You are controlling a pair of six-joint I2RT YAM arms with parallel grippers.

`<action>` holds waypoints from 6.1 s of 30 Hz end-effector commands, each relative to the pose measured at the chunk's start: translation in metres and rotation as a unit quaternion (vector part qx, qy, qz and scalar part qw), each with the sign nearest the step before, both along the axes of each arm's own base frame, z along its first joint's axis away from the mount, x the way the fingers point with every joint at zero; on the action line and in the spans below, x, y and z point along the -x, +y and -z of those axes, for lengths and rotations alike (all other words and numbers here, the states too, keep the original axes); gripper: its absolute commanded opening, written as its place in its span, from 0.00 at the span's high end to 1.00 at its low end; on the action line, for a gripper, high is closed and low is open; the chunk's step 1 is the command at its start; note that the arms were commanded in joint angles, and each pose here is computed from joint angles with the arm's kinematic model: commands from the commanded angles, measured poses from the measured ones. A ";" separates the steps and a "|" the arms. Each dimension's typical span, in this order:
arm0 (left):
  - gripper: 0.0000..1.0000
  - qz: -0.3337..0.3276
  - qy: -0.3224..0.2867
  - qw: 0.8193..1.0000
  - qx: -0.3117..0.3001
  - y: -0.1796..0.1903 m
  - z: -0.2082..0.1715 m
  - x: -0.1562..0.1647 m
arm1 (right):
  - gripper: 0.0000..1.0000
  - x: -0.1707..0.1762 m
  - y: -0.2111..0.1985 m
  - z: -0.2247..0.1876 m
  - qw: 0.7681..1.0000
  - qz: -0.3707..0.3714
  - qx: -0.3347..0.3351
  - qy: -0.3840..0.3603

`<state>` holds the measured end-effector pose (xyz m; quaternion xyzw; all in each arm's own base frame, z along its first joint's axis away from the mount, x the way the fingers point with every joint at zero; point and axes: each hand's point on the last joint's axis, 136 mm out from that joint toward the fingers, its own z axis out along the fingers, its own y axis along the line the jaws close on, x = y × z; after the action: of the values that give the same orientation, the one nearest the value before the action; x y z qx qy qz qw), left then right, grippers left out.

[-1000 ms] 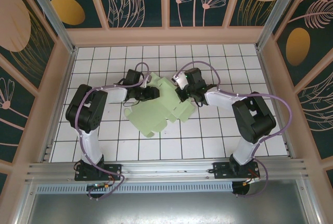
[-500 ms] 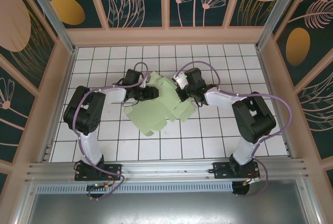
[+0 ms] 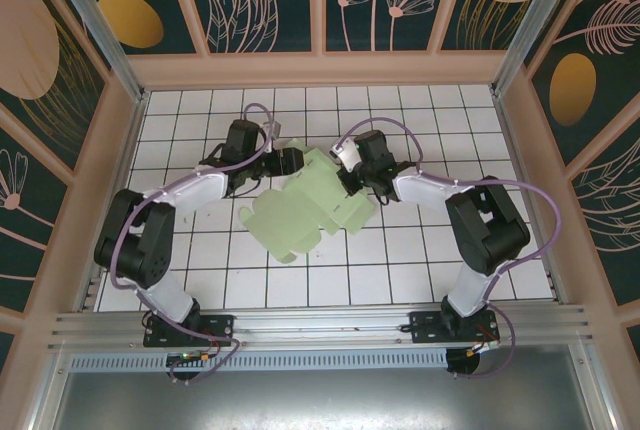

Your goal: Fold the paper box

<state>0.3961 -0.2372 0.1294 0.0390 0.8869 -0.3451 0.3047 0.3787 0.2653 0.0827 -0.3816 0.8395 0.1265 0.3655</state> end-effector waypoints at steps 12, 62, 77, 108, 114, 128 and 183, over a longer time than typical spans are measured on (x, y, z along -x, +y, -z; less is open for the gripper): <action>0.33 -0.006 0.035 0.999 -0.021 0.003 0.030 -0.002 | 0.83 -0.002 -0.006 0.026 0.996 0.006 -0.028 0.083; 0.01 -0.164 -0.048 0.985 0.004 0.093 -0.029 -0.027 | 1.00 -0.006 -0.013 -0.024 0.990 0.002 0.095 -0.100; 0.17 -0.166 -0.017 0.983 -0.071 0.120 0.024 -0.081 | 1.00 0.016 0.003 -0.048 0.985 -0.052 0.063 -0.150; 0.46 0.215 -0.051 0.970 0.101 0.024 -0.005 -0.005 | 1.00 0.020 0.014 -0.054 0.990 -0.081 -0.003 -0.111; 0.48 0.226 -0.054 0.968 0.094 0.024 -0.005 0.002 | 1.00 0.017 0.013 -0.051 0.991 -0.079 0.001 -0.106; 0.15 0.033 -0.191 0.977 0.090 0.079 -0.074 -0.055 | 1.00 0.013 -0.001 -0.055 0.988 -0.056 0.034 -0.136; 0.39 0.160 -0.058 0.982 0.083 0.030 0.040 -0.028 | 1.00 0.008 0.007 -0.050 0.965 -0.090 0.179 -0.169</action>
<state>0.4269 -0.2020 0.0665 0.1403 0.8395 -0.4511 0.2684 0.3661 0.2723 0.1347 -0.5180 0.7429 -0.0239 0.4234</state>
